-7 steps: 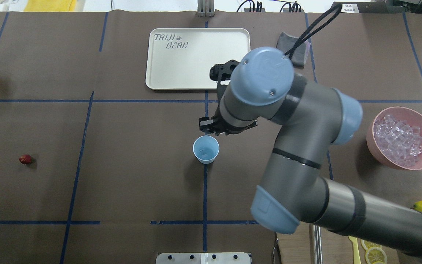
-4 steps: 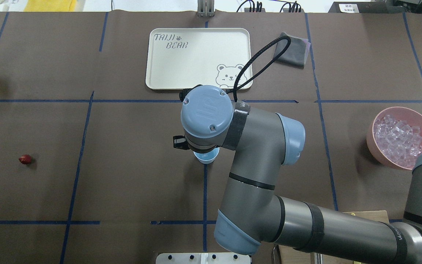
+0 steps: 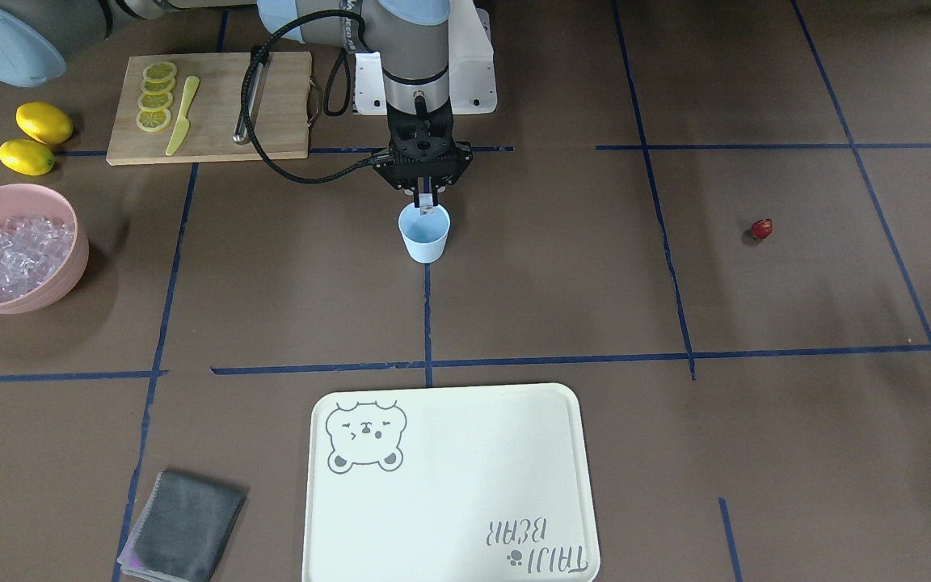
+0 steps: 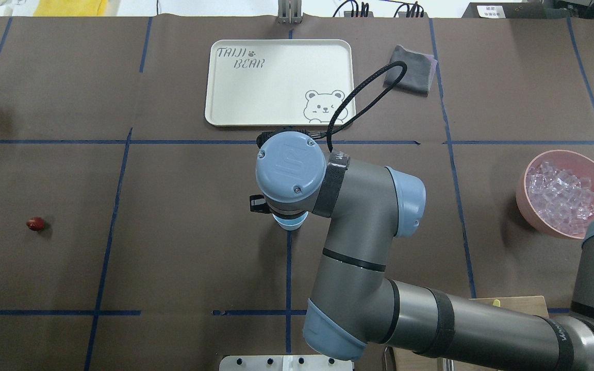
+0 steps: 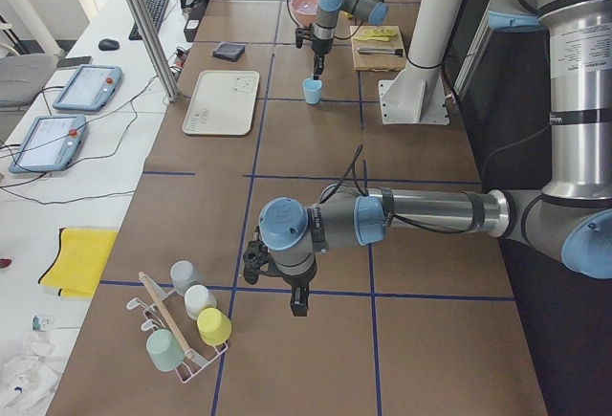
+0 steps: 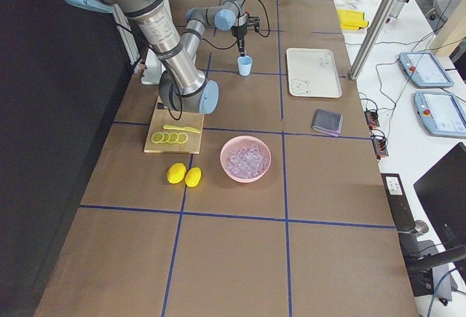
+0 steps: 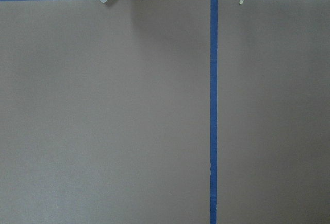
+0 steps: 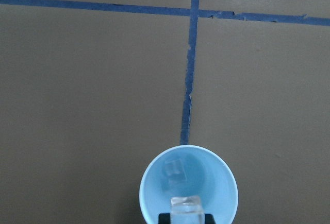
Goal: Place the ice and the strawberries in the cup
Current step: 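Open the right gripper to drop the ice cube into the cup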
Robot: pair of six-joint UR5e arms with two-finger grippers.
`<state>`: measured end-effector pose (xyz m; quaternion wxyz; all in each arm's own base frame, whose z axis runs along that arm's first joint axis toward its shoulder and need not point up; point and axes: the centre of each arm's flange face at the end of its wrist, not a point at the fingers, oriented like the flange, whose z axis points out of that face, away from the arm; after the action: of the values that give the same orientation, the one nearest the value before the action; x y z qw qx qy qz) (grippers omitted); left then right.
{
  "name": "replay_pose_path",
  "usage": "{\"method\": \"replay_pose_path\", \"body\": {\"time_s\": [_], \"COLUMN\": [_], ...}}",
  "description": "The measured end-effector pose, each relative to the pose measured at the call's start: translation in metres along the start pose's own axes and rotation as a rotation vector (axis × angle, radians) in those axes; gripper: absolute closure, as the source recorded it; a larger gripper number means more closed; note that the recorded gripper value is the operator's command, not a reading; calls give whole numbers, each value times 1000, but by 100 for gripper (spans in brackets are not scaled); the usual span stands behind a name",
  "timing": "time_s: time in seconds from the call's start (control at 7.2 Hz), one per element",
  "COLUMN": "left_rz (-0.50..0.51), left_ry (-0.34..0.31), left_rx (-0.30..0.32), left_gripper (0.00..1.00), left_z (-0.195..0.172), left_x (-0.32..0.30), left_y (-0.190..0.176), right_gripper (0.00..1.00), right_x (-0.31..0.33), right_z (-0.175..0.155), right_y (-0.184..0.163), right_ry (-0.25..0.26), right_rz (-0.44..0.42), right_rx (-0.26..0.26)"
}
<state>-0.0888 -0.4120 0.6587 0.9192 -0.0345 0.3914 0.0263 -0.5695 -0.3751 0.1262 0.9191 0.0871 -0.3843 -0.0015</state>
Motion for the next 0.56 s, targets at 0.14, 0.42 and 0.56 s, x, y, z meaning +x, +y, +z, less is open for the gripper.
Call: {"method": "replay_pose_path", "body": {"time_s": [0.14,0.42,0.56], "left_rz": [-1,-3,-4], "left_ry": [0,1,1], "left_rx": [-1,-3,-4], "left_gripper": [0,0,0], "left_z": [0,1,1], "left_x": [0,-1,-1], "left_y": [0,0,0], "right_gripper": [0,0,0], "right_x": [-1,-1,1], "right_z": [-2,-6,-10], "right_y": [0,1,0], "right_ry": [-6,-15,-21], "right_rz": [-1,-8,-15], "right_rx": [2,2,5]}}
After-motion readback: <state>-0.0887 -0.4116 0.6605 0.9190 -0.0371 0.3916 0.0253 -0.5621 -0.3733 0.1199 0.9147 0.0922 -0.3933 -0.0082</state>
